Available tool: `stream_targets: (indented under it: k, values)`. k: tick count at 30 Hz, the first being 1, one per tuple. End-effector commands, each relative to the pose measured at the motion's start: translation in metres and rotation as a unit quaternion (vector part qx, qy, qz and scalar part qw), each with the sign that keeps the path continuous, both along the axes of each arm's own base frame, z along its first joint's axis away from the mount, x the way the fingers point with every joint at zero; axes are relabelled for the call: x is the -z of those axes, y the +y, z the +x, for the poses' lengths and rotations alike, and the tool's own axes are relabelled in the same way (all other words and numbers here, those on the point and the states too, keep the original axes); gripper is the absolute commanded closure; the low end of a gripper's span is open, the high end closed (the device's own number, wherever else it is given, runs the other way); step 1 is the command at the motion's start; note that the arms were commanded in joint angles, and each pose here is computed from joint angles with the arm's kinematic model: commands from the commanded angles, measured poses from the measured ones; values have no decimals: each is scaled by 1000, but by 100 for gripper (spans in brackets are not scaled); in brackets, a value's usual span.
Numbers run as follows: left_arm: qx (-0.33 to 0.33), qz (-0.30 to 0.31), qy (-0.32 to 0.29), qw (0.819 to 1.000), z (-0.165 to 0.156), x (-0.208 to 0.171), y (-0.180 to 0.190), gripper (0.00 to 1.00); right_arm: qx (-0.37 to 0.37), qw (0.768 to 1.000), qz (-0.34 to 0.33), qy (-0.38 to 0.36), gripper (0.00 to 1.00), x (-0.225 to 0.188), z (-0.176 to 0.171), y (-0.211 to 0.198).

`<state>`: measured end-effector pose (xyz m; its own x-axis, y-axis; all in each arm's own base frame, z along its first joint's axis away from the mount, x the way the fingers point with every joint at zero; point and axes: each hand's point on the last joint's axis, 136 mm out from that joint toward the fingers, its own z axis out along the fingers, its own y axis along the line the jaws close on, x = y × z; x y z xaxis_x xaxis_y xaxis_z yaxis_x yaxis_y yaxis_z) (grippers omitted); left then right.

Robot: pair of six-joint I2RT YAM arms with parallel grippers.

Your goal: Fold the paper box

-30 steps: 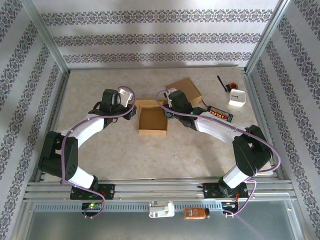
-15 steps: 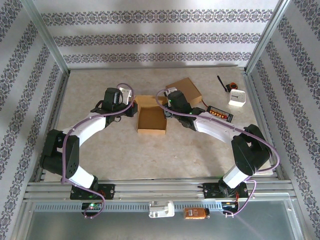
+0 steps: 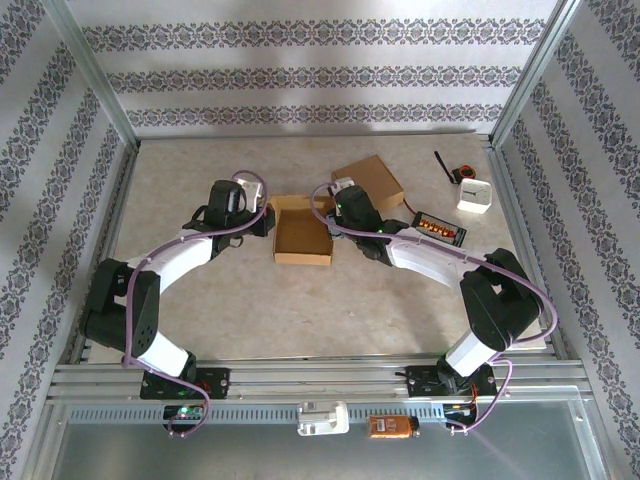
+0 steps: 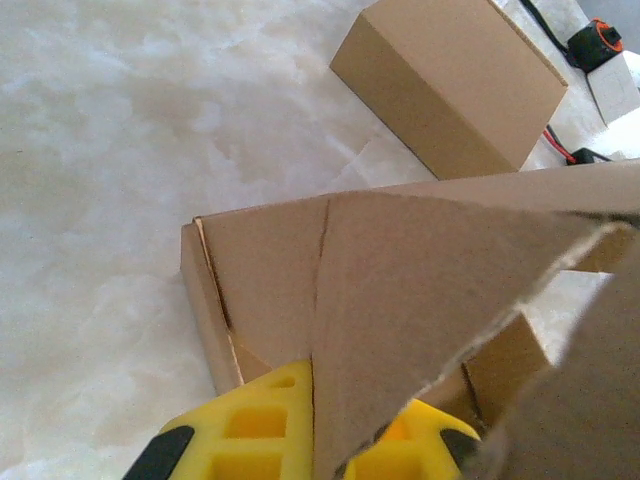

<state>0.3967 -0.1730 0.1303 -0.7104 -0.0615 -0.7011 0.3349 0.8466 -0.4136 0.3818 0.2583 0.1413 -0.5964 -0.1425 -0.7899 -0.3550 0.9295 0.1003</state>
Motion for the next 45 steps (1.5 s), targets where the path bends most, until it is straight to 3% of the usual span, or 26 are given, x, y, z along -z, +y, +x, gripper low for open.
stream_targets:
  k: [1, 8, 17, 20, 28, 39, 45]
  values:
    - [13, -5, 65, 998, -24, 31, -10, 100, -22, 1000, -3, 13, 90, 13, -14, 7]
    - [11, 16, 85, 996, -41, 52, -9, 99, -38, 999, -4, 10, 87, 21, -27, 12]
    - [22, 23, 75, 997, -54, 59, -13, 82, -32, 999, -3, 18, 81, 32, -42, 7]
    - [23, 25, 71, 997, -58, 58, -14, 71, -31, 999, 0, 17, 75, 30, -47, 6]
    - [25, 24, 54, 998, -69, 49, -15, 55, -32, 999, 10, 17, 55, 25, -64, 1]
    - [31, 16, 43, 998, -89, 30, -15, 39, -53, 997, 52, 3, 35, -3, -91, -9]
    - [56, 14, 7, 998, -118, -3, -22, 33, -81, 991, 98, -40, 27, -40, -112, -18]
